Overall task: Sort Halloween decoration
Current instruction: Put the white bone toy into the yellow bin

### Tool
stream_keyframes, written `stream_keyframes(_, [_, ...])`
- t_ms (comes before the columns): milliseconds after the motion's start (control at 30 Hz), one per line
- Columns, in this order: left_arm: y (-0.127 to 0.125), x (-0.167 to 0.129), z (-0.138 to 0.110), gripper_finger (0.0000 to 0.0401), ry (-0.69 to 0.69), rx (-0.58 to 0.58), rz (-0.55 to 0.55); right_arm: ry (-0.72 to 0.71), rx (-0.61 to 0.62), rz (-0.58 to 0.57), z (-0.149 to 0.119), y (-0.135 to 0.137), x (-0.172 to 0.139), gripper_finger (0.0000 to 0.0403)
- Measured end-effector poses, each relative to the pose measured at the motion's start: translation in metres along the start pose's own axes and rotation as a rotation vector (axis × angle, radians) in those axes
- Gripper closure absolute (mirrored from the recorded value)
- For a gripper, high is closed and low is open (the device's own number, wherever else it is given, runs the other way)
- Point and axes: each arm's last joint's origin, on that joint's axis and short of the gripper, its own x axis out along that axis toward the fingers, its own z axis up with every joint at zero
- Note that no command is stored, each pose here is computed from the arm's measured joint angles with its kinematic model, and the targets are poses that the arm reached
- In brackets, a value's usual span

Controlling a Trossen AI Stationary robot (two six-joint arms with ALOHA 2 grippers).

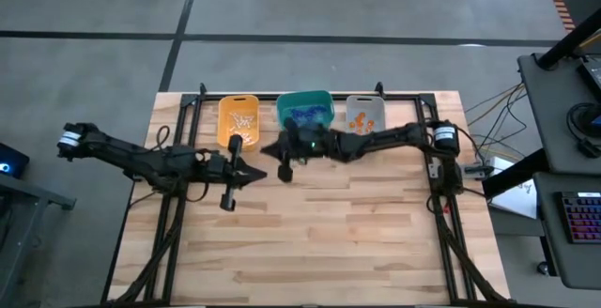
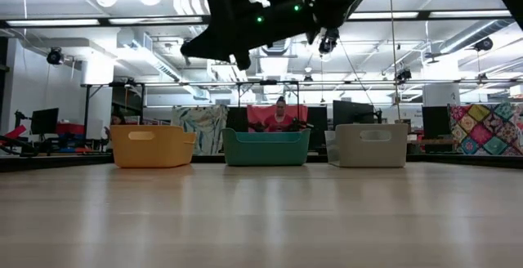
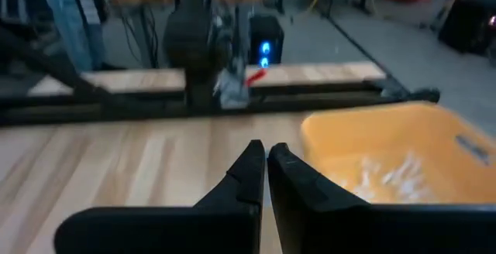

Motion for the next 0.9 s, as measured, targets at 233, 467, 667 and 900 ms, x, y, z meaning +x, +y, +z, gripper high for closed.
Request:
stream_keyframes(233, [0.001,-0.003,0.002,0.0401,0.005,-0.035,0.001,-0.139,-0.03,-0.013,0.013,-0.039,-0.005,0.0394])
stream_keyframes(467, [0.001,-0.003,0.003,0.0401,-0.01,-0.049,0.002,-0.195,-0.092,-0.053,0.018,-0.054,-0.008,0.0394])
stream_keyframes(667, [0.002,-0.006,0.01,0.0401,-0.061,-0.046,0.006,-0.266,-0.109,-0.079,0.008,-0.064,0.0,0.0394])
stream_keyframes(900, [0.004,-0.009,0.015,0.0401,-0.089,-0.052,0.044,-0.332,-0.121,-0.105,-0.011,-0.073,0.011,0.0394])
